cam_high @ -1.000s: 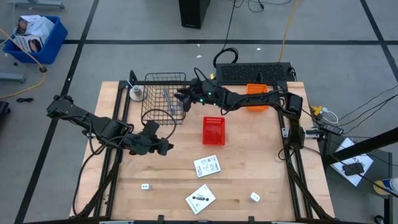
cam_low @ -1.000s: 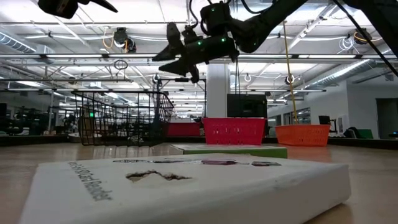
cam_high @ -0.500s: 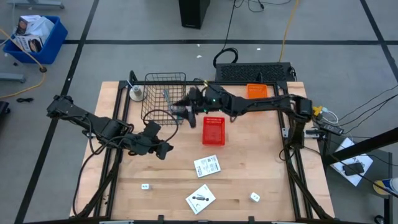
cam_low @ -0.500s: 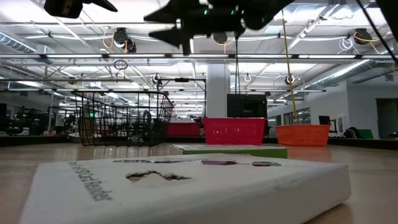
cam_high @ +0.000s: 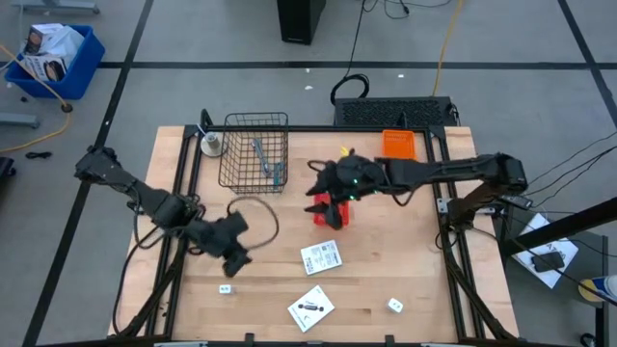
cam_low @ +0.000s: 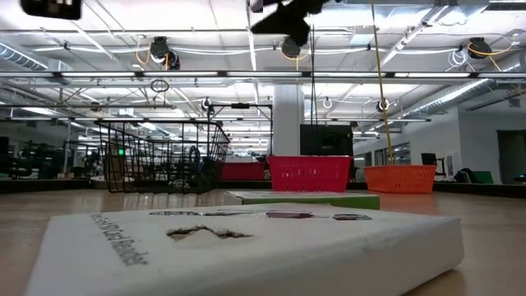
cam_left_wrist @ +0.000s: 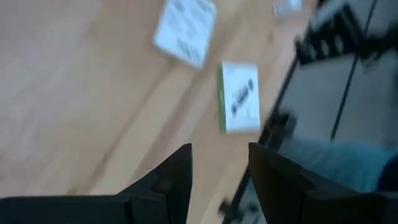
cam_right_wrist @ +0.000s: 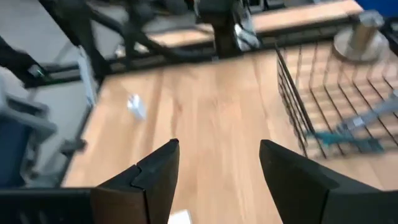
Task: Pick and place items into bin
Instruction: Put the left white charger adapter into the red bin
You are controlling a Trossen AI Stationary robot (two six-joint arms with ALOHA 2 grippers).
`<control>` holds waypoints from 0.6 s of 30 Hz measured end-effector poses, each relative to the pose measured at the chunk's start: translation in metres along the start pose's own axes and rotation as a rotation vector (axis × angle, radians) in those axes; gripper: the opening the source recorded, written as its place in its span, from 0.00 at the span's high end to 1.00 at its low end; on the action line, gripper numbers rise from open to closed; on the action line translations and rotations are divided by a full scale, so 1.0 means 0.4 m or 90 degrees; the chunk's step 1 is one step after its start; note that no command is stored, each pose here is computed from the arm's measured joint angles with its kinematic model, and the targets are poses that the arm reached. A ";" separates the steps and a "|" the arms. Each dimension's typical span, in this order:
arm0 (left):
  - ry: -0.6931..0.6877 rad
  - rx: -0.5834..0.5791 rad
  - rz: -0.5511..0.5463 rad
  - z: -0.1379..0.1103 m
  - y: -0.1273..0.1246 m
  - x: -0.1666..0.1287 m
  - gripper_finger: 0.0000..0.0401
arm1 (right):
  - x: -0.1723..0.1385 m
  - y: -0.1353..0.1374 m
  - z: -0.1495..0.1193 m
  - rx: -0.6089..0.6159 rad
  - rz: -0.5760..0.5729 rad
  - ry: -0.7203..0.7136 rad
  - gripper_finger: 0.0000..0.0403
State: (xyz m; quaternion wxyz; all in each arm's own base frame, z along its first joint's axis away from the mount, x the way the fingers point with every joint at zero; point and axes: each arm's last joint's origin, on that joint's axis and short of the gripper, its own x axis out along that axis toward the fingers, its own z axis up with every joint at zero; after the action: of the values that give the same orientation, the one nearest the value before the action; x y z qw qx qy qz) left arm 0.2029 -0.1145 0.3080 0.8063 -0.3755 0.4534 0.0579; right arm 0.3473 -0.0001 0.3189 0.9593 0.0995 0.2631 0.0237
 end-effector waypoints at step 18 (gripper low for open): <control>0.200 0.181 0.185 -0.240 -0.035 0.195 0.60 | -0.015 0.069 -0.182 0.121 0.010 -0.011 0.48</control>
State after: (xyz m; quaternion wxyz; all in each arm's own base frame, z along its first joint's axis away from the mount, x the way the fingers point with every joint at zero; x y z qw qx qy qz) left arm 0.1883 -0.2068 0.2259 0.7539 -0.1935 0.6259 0.0496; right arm 0.3053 0.0395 0.2664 0.9477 0.1925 0.2547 0.0053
